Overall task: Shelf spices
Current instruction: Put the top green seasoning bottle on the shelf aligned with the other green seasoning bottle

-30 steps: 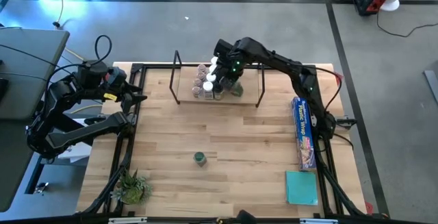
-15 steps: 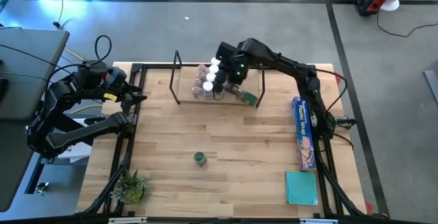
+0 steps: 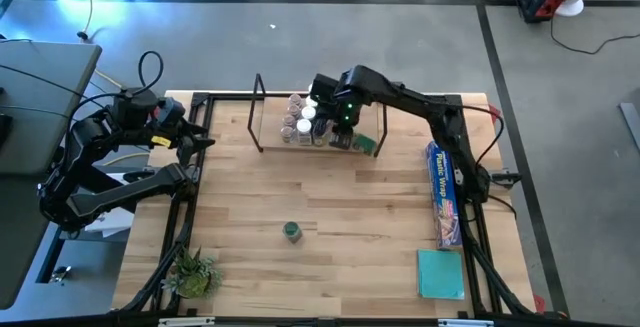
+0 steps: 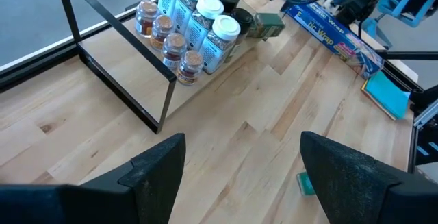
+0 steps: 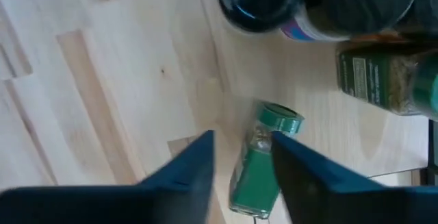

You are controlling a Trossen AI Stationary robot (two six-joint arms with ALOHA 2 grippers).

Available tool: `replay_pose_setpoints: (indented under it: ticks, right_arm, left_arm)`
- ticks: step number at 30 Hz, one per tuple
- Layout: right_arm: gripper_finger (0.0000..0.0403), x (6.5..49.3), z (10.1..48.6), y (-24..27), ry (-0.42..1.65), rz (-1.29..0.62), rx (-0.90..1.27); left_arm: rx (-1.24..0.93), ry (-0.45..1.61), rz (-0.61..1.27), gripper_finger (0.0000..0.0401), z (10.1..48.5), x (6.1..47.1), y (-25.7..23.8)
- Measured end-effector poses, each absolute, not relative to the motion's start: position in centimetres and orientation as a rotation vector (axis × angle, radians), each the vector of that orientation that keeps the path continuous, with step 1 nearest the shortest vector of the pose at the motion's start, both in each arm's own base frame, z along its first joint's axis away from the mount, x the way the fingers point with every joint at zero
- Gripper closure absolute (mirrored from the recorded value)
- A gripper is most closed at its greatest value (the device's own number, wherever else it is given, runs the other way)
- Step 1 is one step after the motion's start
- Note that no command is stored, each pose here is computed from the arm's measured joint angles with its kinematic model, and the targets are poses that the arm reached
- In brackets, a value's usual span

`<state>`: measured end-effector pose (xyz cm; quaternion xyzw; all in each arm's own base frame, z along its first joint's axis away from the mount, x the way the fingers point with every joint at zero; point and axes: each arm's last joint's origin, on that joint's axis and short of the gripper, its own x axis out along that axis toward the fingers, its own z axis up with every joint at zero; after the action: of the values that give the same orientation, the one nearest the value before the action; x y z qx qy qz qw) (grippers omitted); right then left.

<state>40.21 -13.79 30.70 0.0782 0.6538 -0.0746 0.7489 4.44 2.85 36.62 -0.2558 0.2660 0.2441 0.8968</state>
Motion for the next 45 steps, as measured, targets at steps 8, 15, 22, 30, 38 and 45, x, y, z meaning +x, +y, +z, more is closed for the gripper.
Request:
replay_pose_setpoints:
  ticks: [8,15,22,30,38,45]
  right_arm:
    - [0.0129,40.6,28.5,-15.0,1.515,-0.191,0.153]
    - [0.0133,41.0,27.0,-15.9,1.554,-0.196,0.134]
    - [0.0137,40.9,27.2,-15.9,1.555,-0.202,0.123]
    - [0.0145,38.9,32.7,-14.4,1.38,-0.176,0.18]
    - [0.0153,36.9,39.8,-8.2,1.115,-0.312,0.02]
    - [0.0154,37.6,31.8,-10.8,1.321,-0.258,0.145]
  left_arm:
    - [-0.529,0.551,0.506,0.0119,36.6,4.4,2.9]
    - [-0.528,0.55,0.506,0.0119,36.6,4.5,2.9]
    - [-0.527,0.55,0.507,0.0119,36.6,4.5,2.9]
    - [-0.52,0.551,0.505,0.0119,36.6,4.4,2.9]
    - [-0.507,0.555,0.506,0.0119,36.6,4.4,2.9]
    - [-0.476,0.562,0.498,0.0119,36.6,4.4,2.9]
